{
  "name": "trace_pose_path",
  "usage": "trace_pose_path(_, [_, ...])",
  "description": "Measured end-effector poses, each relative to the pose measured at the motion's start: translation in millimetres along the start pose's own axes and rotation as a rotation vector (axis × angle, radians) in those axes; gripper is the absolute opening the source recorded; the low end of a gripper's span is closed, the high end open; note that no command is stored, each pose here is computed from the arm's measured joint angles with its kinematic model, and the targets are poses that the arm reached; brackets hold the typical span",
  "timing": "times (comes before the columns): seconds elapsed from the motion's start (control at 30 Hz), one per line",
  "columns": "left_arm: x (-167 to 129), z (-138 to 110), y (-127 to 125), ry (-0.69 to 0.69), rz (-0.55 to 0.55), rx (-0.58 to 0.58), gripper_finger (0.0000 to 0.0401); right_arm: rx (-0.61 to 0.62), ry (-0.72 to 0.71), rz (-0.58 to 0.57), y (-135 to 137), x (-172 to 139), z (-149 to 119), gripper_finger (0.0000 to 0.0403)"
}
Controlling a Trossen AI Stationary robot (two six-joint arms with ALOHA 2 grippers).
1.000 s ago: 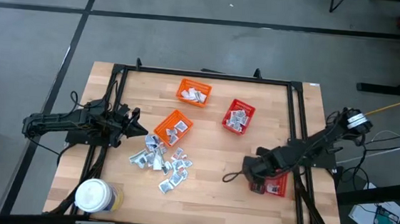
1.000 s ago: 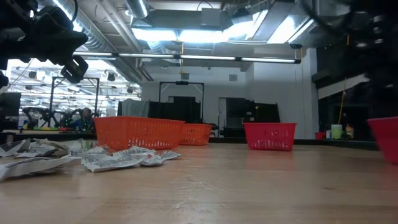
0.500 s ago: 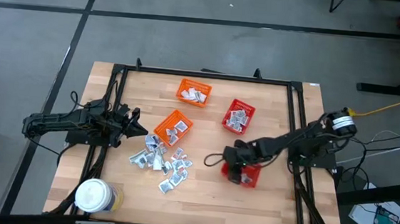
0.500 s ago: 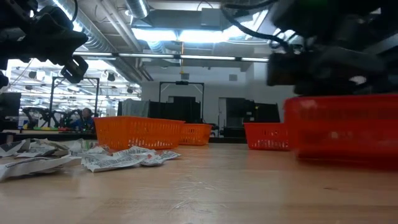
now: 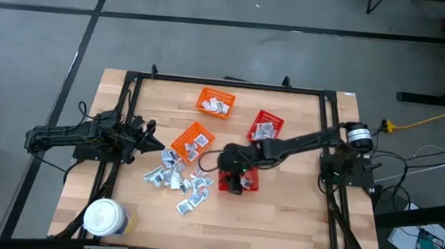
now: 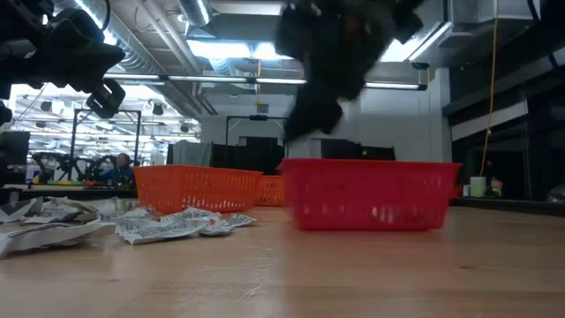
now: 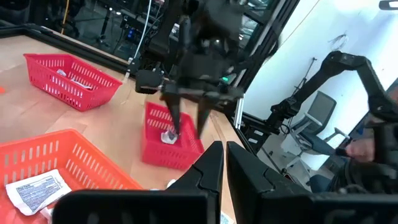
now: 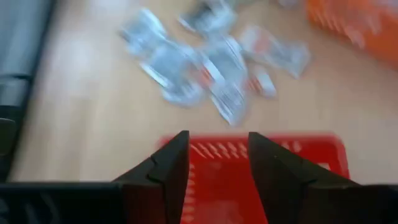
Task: Pick & Place First Aid Supplies
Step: Adjust the bins, then put the green bandage pack into the top orange bin
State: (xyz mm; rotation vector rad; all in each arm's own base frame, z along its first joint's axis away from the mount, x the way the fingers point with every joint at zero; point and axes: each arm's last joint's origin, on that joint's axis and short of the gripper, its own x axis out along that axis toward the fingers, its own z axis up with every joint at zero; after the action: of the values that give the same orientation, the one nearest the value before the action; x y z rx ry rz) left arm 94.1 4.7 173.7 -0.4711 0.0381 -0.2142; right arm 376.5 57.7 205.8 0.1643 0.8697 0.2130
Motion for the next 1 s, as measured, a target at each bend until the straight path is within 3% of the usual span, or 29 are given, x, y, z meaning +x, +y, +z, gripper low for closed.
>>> trace_pose_path(0.23, [0,0,0,0.0,0.0,0.0,0.0015,-0.095,-0.092,0.059,5,-46,39,0.0163])
trace_pose_path(0.4, [0,0,0,0.0,0.0,0.0,0.0016,-0.192,-0.161,0.11,16,-95,44,0.0163])
trace_pose_path(0.5, [0,0,0,-0.001,0.0,0.0,0.0015,-0.263,-0.168,0.204,23,-125,40,0.0163])
trace_pose_path(0.63, [0,0,0,-0.002,-0.001,0.001,0.0015,-0.261,-0.23,0.307,19,-163,21,0.0163])
trace_pose_path(0.8, [0,0,0,-0.003,-0.002,0.001,0.0015,-0.08,-0.351,0.193,16,-201,-25,0.0163])
trace_pose_path(1.0, [0,0,0,-0.004,-0.002,0.002,0.0016,0.088,-0.694,0.131,24,-228,-82,0.0163])
